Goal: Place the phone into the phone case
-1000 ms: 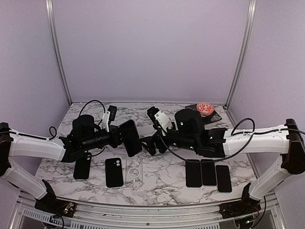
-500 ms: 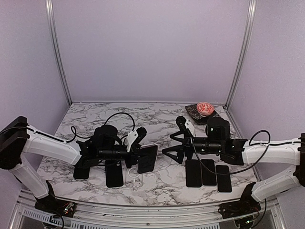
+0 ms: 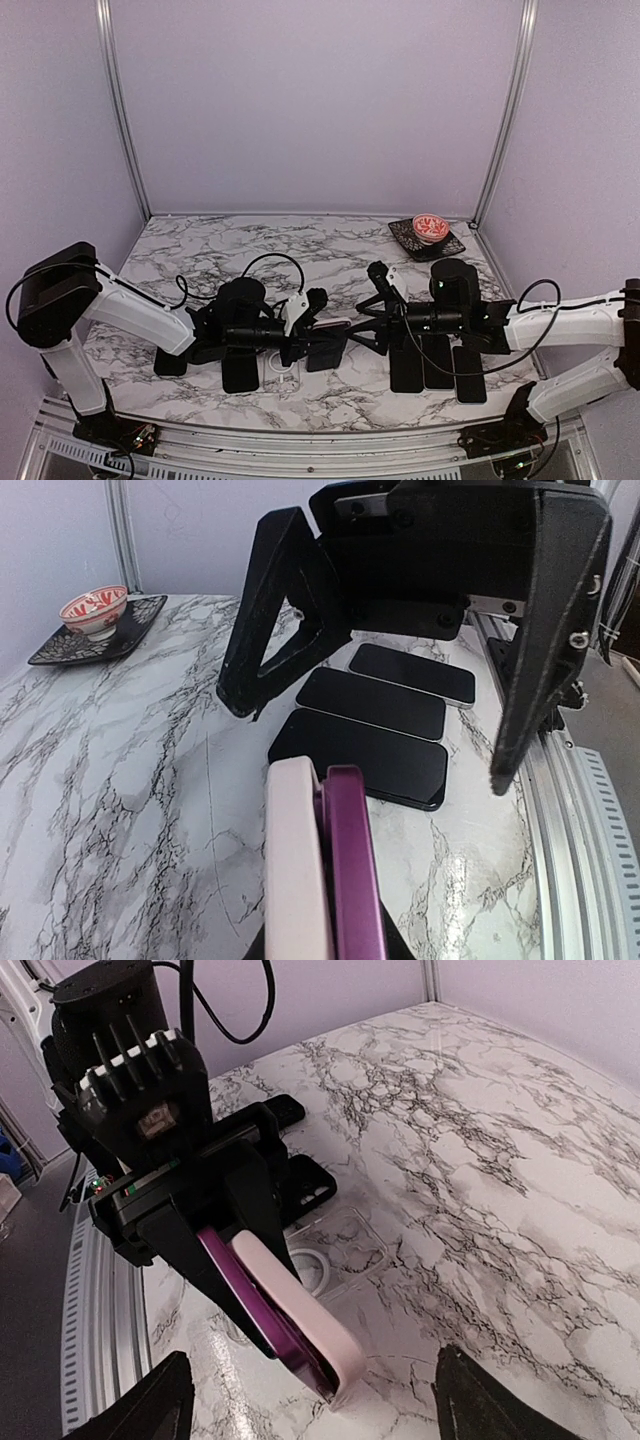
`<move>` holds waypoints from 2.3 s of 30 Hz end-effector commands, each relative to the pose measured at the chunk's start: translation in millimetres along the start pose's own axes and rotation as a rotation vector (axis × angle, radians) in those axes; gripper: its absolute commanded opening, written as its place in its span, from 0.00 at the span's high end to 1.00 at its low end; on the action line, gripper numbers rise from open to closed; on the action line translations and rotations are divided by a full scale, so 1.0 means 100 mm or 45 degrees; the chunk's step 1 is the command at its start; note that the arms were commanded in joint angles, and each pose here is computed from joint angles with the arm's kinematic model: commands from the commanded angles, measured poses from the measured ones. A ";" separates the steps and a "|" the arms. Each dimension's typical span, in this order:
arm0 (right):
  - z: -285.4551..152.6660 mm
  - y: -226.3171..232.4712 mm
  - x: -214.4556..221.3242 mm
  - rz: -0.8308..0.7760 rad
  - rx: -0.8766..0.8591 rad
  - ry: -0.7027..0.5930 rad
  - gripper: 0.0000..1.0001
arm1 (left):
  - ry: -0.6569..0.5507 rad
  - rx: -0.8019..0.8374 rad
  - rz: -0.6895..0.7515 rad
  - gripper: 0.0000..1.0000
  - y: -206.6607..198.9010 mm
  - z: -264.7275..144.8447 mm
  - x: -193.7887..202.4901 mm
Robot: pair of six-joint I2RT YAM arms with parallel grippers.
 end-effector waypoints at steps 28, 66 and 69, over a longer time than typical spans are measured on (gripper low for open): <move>0.47 0.20 0.20 -0.211 -0.160 0.051 0.57 | 0.028 -0.055 0.002 0.72 0.11 -0.14 0.26; 0.45 0.29 0.13 -0.450 -0.283 0.162 0.97 | 0.049 -0.048 0.072 0.69 0.06 -0.20 0.13; 0.40 0.25 0.15 -0.466 -0.258 0.159 0.98 | 0.048 -0.055 0.127 0.40 0.04 -0.29 0.10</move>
Point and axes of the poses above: each gripper's point midway between its finger pads, its own z axis out along the fingers, its own y axis along the line the jaws close on, x = y × z, the point moved 1 cm from there along -z, back along the fingers, and after that the axes turned 10 degrees about -z, right-handed, at the moved point
